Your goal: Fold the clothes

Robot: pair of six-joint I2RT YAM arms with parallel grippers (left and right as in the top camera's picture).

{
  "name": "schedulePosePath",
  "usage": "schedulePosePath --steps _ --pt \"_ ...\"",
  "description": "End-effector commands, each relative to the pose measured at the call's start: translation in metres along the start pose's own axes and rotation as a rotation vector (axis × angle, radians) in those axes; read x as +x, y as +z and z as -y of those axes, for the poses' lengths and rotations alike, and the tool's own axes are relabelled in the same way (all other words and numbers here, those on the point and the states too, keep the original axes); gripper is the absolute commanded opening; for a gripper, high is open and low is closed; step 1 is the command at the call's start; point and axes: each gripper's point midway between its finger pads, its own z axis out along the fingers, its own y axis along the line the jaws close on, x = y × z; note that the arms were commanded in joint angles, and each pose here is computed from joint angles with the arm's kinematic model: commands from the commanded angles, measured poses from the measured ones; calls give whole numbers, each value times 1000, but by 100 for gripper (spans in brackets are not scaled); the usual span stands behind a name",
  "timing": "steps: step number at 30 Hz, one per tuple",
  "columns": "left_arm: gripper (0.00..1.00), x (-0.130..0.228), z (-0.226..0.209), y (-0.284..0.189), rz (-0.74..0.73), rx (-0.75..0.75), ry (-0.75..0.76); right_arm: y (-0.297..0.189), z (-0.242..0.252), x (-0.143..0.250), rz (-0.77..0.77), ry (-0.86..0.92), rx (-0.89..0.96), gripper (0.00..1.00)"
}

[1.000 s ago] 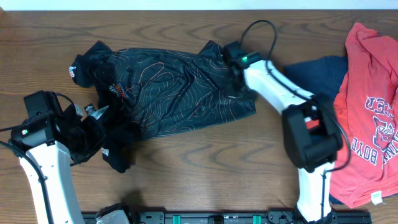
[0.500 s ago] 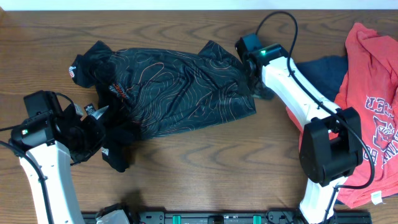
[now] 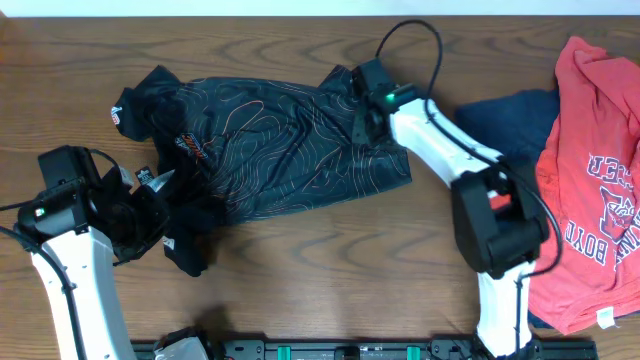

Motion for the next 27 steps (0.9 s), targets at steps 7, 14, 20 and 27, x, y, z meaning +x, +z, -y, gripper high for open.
schedulePosePath --steps 7,14,20,27 --pt "7 2 1 1 -11 7 18 17 0 -8 63 48 38 52" --pt "6 2 1 1 -11 7 18 18 -3 -11 81 46 33 53" --pt "6 2 1 1 -11 7 18 31 1 -5 60 42 56 56" --pt "6 2 2 1 -10 7 18 45 5 5 20 37 74 24"
